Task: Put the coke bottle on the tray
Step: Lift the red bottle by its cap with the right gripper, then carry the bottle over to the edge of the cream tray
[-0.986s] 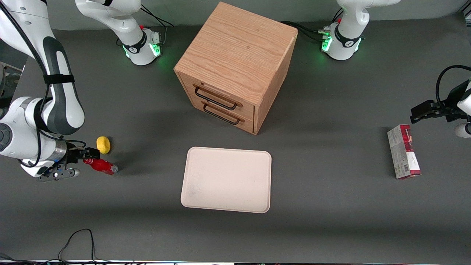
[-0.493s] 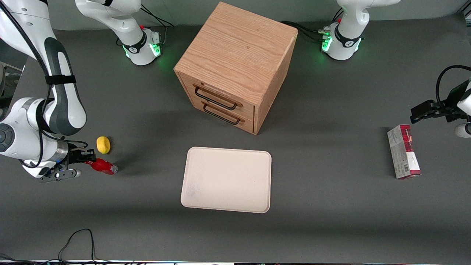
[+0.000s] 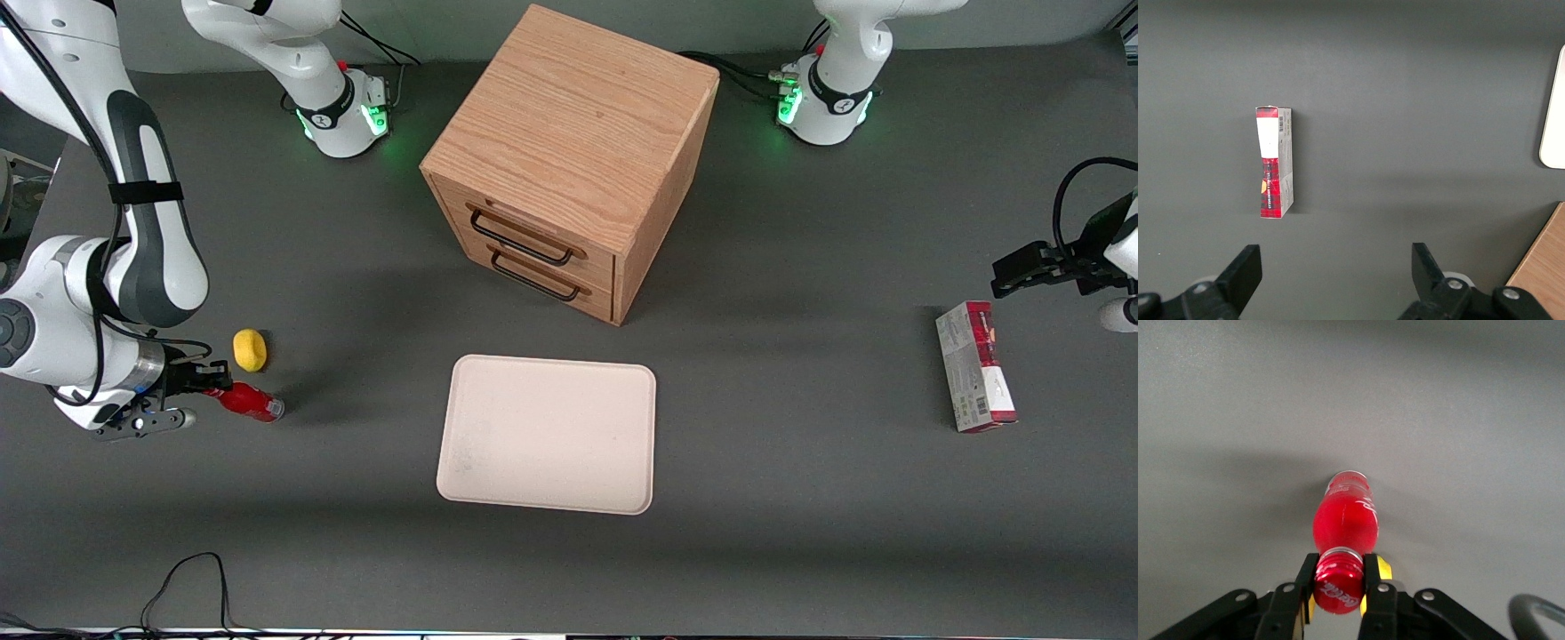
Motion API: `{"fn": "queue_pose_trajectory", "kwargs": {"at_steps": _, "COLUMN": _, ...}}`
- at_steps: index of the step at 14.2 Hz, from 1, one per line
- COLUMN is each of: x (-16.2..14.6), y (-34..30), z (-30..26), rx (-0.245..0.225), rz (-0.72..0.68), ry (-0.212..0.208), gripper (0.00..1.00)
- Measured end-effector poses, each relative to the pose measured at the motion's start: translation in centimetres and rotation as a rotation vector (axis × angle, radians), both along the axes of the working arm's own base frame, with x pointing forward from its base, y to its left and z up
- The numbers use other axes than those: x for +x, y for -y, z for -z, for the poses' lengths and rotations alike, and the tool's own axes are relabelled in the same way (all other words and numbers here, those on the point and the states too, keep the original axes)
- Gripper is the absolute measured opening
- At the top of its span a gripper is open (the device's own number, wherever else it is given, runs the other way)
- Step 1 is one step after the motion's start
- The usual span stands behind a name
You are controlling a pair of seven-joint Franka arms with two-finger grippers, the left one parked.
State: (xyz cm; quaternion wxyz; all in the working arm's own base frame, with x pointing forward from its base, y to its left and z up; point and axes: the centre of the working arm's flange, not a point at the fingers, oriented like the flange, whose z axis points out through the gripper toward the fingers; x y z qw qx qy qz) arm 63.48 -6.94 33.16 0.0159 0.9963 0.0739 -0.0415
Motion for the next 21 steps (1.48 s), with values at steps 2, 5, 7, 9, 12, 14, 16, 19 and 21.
{"fn": "queue_pose_trajectory", "kwargs": {"at_steps": 2, "x": 0.5, "y": -0.2, "z": -3.1, "rx": 0.009, "rz": 0.0, "ry": -0.047, "gripper": 0.31}}
{"fn": "queue_pose_trajectory", "kwargs": {"at_steps": 5, "x": 1.0, "y": -0.9, "z": -12.8, "rx": 0.023, "rz": -0.004, "ry": -0.106, "gripper": 0.31}}
{"fn": "queue_pose_trajectory", "kwargs": {"at_steps": 7, "x": 0.1, "y": -1.3, "z": -19.5, "rx": 0.028, "rz": -0.007, "ry": -0.127, "gripper": 0.31}}
{"fn": "queue_pose_trajectory", "kwargs": {"at_steps": 9, "x": -1.1, "y": -1.7, "z": -24.4, "rx": 0.026, "rz": -0.009, "ry": -0.142, "gripper": 0.31}}
{"fn": "queue_pose_trajectory", "kwargs": {"at_steps": 12, "x": -1.7, "y": -2.0, "z": -27.0, "rx": 0.025, "rz": -0.011, "ry": -0.143, "gripper": 0.31}}
{"fn": "queue_pose_trajectory", "kwargs": {"at_steps": 14, "x": -1.3, "y": -2.2, "z": -26.2, "rx": 0.02, "rz": 0.011, "ry": -0.155, "gripper": 0.31}}
{"fn": "queue_pose_trajectory", "kwargs": {"at_steps": 16, "x": 0.0, "y": -4.2, "z": -24.4, "rx": 0.012, "rz": 0.058, "ry": -0.174, "gripper": 0.31}}
{"fn": "queue_pose_trajectory", "kwargs": {"at_steps": 19, "x": 2.8, "y": -12.3, "z": -21.3, "rx": 0.014, "rz": 0.17, "ry": -0.16, "gripper": 0.31}}
{"fn": "queue_pose_trajectory", "kwargs": {"at_steps": 21, "x": 4.7, "y": -18.4, "z": -18.8, "rx": 0.042, "rz": 0.286, "ry": -0.116, "gripper": 0.31}}
